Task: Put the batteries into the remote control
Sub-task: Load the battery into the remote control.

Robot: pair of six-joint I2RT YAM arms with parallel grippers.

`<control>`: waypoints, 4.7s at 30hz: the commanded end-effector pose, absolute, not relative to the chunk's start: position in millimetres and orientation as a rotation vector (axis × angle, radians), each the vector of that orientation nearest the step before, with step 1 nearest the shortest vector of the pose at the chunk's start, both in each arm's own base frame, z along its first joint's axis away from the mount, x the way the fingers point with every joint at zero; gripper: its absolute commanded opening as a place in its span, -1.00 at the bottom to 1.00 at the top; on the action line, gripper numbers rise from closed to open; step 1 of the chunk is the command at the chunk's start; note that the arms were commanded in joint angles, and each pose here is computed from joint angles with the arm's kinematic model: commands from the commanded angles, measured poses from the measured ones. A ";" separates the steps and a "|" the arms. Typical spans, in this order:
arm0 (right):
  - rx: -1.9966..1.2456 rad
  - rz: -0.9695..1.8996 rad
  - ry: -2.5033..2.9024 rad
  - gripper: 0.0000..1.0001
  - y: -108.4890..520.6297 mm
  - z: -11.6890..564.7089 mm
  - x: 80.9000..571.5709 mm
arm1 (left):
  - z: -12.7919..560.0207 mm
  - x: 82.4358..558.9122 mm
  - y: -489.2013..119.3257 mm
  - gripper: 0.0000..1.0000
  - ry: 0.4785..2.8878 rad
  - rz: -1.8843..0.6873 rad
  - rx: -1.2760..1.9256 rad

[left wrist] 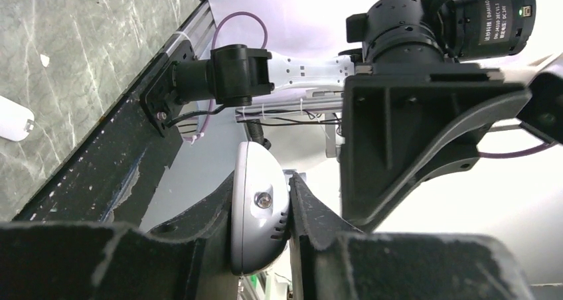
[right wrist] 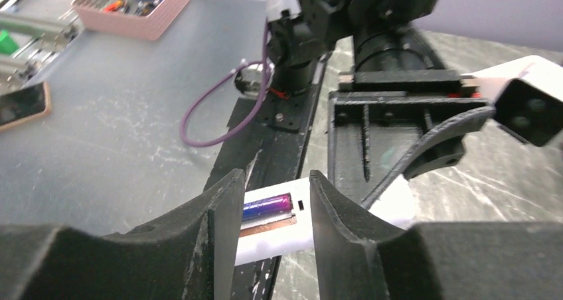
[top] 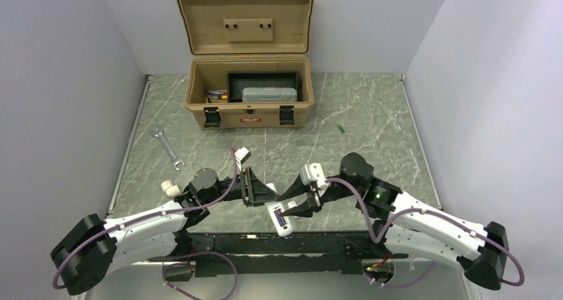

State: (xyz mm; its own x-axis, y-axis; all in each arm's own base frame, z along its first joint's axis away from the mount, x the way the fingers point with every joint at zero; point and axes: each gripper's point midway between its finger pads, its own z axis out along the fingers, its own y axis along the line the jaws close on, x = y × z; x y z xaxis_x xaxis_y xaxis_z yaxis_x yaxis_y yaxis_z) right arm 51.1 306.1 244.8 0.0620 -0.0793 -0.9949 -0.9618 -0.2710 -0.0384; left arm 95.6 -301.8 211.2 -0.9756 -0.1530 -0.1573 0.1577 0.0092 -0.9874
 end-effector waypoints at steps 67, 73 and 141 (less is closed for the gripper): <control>-0.795 1.616 1.902 -0.11 302.8 237.2 64.6 | 292.7 105.3 -279.1 -1.00 1.565 -1.940 0.184; -0.807 1.631 1.907 -0.20 305.8 234.7 63.8 | 294.7 105.9 -276.8 -1.00 1.555 -1.935 0.171; -0.896 1.356 2.029 -1.00 317.1 208.0 86.8 | 269.5 131.8 -277.4 -1.00 1.627 -1.859 -0.098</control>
